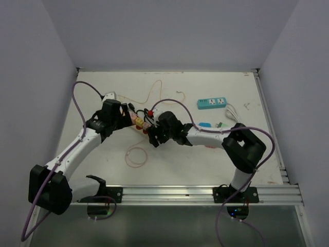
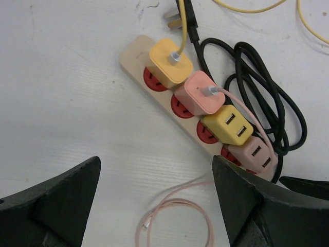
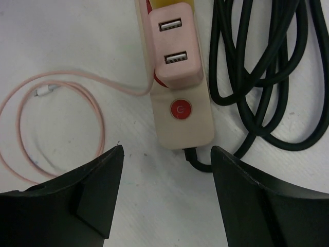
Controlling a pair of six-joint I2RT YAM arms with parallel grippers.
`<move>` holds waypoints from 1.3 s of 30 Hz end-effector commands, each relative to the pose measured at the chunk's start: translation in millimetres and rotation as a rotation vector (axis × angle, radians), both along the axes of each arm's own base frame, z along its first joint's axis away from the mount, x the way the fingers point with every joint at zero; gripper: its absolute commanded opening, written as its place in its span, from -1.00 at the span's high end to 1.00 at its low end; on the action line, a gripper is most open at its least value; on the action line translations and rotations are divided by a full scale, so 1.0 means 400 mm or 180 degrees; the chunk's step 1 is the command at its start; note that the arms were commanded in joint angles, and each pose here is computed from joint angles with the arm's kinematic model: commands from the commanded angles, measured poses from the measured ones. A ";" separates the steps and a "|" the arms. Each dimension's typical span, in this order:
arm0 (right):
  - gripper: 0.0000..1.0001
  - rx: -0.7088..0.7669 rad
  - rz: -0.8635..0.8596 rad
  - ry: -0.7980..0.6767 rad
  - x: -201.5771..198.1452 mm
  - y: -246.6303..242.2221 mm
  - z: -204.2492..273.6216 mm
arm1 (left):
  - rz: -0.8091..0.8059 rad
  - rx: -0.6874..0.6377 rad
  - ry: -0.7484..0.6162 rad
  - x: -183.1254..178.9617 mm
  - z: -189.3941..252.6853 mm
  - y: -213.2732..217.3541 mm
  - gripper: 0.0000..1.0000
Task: Pull the plug off the socket
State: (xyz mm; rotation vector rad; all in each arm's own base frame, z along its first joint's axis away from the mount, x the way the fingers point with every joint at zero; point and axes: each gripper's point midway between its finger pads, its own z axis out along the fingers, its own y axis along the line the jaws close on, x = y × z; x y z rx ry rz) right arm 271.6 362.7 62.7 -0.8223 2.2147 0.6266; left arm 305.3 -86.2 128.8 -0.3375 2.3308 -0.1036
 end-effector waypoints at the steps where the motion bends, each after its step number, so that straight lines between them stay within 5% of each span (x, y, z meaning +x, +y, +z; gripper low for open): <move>1: -0.45 -0.0058 0.0013 -0.0267 0.051 0.031 -0.002 | -0.0216 0.0100 -0.0158 0.014 0.020 0.026 -0.86; 17: -0.29 -0.0288 0.0074 -0.0329 0.100 0.068 -0.115 | -0.0202 -0.0186 -0.0156 0.008 -0.028 0.061 -0.86; 20: 0.05 -0.0302 0.0062 -0.0276 0.089 0.058 -0.135 | -0.0199 -0.0204 -0.0164 0.007 -0.027 0.062 -0.86; 22: 0.57 -0.0262 0.0020 -0.0270 0.077 0.044 -0.129 | -0.0186 -0.0241 -0.0160 0.006 -0.028 0.060 -0.86; 25: 0.97 -0.0171 -0.0067 -0.0286 0.054 0.012 -0.102 | -0.0144 -0.0328 -0.0110 0.000 -0.040 0.054 -0.86; 39: 1.00 -0.0443 -0.0054 -0.0045 -0.152 -0.155 -0.104 | 0.0299 -0.1461 0.0282 -0.072 -0.065 -0.050 -0.70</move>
